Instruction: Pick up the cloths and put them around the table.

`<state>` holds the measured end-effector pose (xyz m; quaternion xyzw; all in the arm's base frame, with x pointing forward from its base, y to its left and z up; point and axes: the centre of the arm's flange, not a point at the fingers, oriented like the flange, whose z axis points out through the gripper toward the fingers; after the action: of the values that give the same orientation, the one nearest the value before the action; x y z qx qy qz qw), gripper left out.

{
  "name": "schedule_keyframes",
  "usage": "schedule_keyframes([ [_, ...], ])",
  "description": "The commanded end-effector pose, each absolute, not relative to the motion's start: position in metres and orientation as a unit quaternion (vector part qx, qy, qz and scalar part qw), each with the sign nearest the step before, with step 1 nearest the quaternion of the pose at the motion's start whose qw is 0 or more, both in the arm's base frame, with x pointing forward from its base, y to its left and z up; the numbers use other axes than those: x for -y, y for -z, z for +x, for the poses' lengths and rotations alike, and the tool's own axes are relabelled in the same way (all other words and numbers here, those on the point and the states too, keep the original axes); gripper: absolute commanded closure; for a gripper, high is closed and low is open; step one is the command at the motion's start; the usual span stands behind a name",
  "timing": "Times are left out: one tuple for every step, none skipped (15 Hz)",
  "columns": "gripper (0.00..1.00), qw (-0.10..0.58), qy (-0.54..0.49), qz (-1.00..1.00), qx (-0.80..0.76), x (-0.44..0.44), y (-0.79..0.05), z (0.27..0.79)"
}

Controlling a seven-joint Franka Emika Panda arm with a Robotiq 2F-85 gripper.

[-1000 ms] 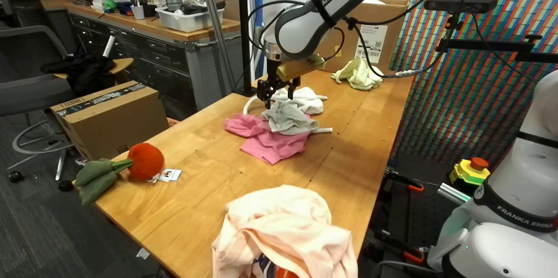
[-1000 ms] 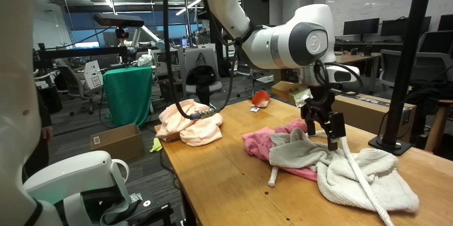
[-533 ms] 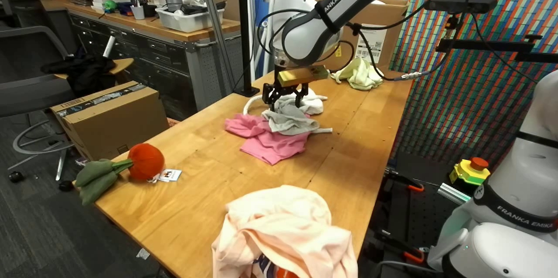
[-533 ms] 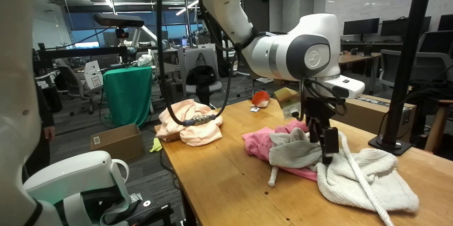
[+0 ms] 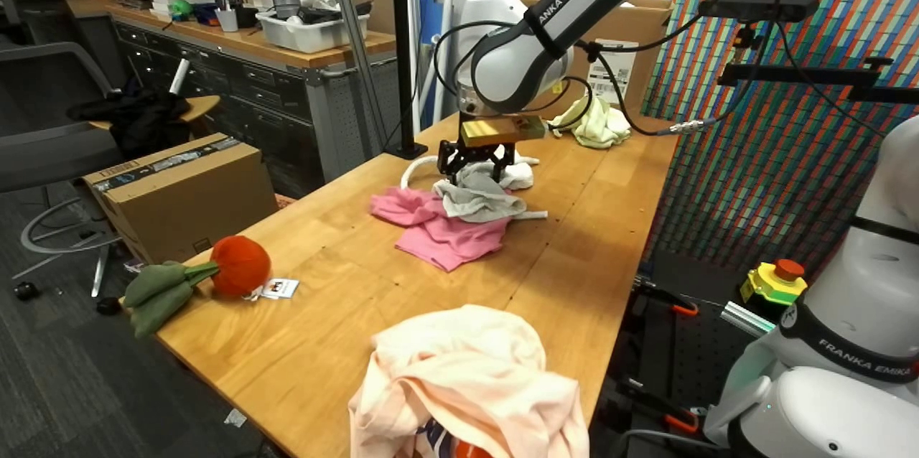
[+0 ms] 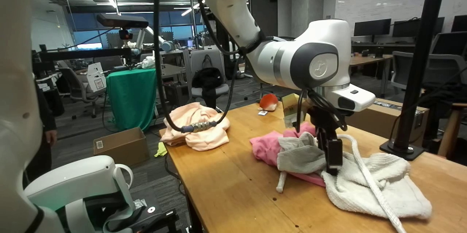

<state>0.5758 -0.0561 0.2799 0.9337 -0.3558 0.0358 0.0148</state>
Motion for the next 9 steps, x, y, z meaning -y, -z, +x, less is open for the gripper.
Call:
schedule_keyframes([
  [0.27, 0.001, -0.047, 0.929, 0.366, 0.054, -0.285, 0.565],
  [0.34, 0.001, -0.048, 0.929, 0.366, 0.054, -0.285, 0.566],
  [0.42, 0.000, -0.051, 0.930, 0.365, 0.054, -0.287, 0.566],
  [0.51, -0.001, -0.054, 0.930, 0.365, 0.054, -0.289, 0.566],
  [0.58, 0.000, -0.057, 0.930, 0.363, 0.054, -0.291, 0.566],
  [0.66, 0.000, -0.061, 0.930, 0.363, 0.054, -0.293, 0.566],
  [0.73, -0.001, -0.064, 0.930, 0.362, 0.055, -0.295, 0.565],
  [0.80, -0.001, -0.067, 0.930, 0.362, 0.055, -0.296, 0.564],
  [0.88, -0.001, -0.068, 0.930, 0.362, 0.055, -0.298, 0.563],
])
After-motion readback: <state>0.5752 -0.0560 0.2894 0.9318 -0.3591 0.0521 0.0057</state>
